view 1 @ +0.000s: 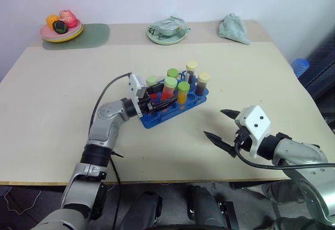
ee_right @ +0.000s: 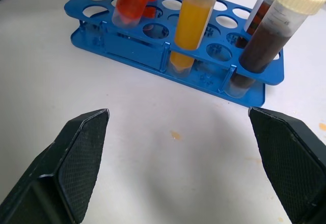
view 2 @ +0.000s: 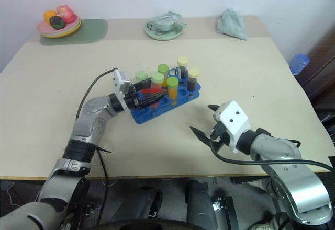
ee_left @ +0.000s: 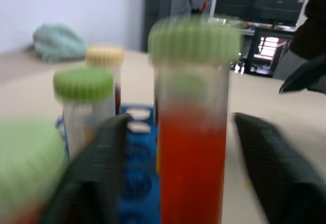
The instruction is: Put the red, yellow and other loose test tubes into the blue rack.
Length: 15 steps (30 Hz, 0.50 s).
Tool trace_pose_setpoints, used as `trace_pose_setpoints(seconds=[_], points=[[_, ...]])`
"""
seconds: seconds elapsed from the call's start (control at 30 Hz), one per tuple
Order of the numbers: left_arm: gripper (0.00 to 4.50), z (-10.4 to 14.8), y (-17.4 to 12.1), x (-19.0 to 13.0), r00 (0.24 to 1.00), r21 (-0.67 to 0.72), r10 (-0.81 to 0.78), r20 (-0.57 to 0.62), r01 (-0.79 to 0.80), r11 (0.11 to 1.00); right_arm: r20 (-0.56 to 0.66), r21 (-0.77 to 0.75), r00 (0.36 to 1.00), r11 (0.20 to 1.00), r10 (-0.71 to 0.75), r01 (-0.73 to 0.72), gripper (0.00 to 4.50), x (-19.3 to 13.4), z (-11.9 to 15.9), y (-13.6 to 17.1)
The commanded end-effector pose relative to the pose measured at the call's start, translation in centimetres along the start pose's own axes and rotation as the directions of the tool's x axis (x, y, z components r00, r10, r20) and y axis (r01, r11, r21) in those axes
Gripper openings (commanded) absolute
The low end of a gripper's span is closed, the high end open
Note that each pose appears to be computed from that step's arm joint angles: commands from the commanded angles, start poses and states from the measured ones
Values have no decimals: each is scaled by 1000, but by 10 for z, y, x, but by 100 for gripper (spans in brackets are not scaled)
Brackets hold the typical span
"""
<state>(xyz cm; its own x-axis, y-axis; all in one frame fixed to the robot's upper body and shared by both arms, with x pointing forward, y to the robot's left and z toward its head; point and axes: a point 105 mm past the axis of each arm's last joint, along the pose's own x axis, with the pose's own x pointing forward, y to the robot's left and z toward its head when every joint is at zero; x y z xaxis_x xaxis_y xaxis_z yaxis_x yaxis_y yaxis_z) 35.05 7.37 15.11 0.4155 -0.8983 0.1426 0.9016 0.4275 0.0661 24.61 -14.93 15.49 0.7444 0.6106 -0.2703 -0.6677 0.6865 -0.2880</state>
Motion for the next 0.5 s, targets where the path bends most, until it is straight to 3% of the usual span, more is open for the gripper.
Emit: trace_pose_setpoints(seconds=[0.03,0.5], points=[[441,18,0,-5,998,19,3,55,-4,1000,36,-33,999,999,-11,12,450,-3,10,-2],[441,13,-16,-13,999,58,-38,11,38,998,39,-29,999,999,31,-30,450,4,10,0]])
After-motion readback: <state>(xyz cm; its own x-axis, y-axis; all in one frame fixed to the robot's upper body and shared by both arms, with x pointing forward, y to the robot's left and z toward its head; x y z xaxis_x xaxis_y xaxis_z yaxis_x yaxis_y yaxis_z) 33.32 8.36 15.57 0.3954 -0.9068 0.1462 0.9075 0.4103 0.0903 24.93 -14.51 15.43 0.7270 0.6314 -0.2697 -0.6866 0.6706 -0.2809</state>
